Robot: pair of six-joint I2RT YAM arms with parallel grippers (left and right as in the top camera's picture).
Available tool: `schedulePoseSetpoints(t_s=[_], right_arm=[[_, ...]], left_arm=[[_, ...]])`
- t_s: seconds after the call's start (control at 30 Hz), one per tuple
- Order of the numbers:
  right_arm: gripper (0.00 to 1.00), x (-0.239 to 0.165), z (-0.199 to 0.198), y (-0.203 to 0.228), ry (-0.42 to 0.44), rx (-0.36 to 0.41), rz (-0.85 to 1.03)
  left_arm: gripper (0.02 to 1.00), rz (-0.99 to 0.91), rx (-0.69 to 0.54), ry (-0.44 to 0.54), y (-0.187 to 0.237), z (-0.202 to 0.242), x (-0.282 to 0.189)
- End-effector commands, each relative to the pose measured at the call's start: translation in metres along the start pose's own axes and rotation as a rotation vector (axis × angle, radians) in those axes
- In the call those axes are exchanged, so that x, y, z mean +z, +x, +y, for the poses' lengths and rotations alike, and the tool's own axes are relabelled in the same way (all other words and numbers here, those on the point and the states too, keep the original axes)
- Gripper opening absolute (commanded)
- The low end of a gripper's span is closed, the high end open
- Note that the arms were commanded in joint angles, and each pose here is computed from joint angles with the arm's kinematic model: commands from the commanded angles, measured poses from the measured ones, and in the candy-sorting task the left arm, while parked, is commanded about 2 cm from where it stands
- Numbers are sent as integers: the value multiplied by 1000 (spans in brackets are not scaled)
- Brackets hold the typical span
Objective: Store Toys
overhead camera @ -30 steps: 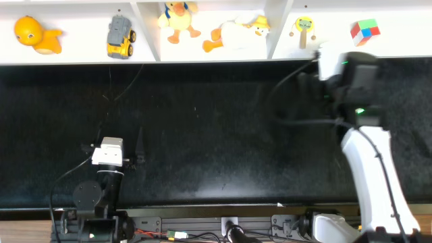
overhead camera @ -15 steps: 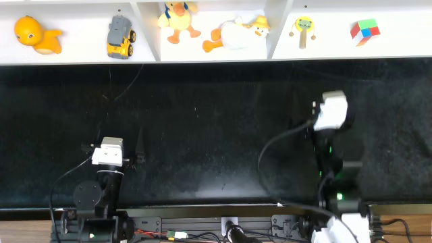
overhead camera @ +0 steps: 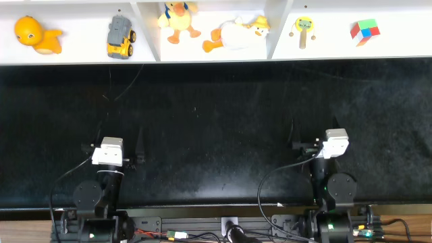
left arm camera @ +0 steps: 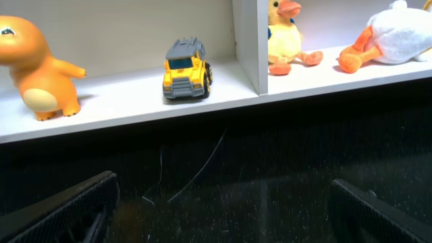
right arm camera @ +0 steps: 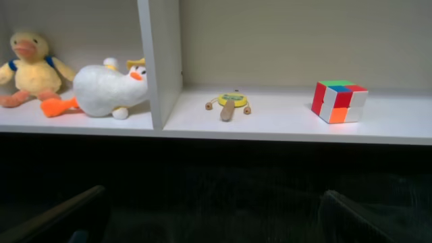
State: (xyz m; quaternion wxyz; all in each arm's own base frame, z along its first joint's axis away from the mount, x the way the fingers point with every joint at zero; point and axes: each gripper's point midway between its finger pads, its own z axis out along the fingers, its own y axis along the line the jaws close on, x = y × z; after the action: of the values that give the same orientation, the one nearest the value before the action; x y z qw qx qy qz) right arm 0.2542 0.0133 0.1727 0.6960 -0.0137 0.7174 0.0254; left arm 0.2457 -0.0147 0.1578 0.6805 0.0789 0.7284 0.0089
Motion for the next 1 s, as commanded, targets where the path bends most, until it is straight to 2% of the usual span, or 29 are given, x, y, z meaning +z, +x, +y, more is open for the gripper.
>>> schedulePoseSetpoints(t_s=[0.03,1.0], right_arm=[[996,-8,0,-7,3,24,-48],[996,-8,-1,1,8,24,-20]], left_arm=[[998,-2,-11,-5,0,0,-1],[998,-2,-11,-5,0,0,-1]])
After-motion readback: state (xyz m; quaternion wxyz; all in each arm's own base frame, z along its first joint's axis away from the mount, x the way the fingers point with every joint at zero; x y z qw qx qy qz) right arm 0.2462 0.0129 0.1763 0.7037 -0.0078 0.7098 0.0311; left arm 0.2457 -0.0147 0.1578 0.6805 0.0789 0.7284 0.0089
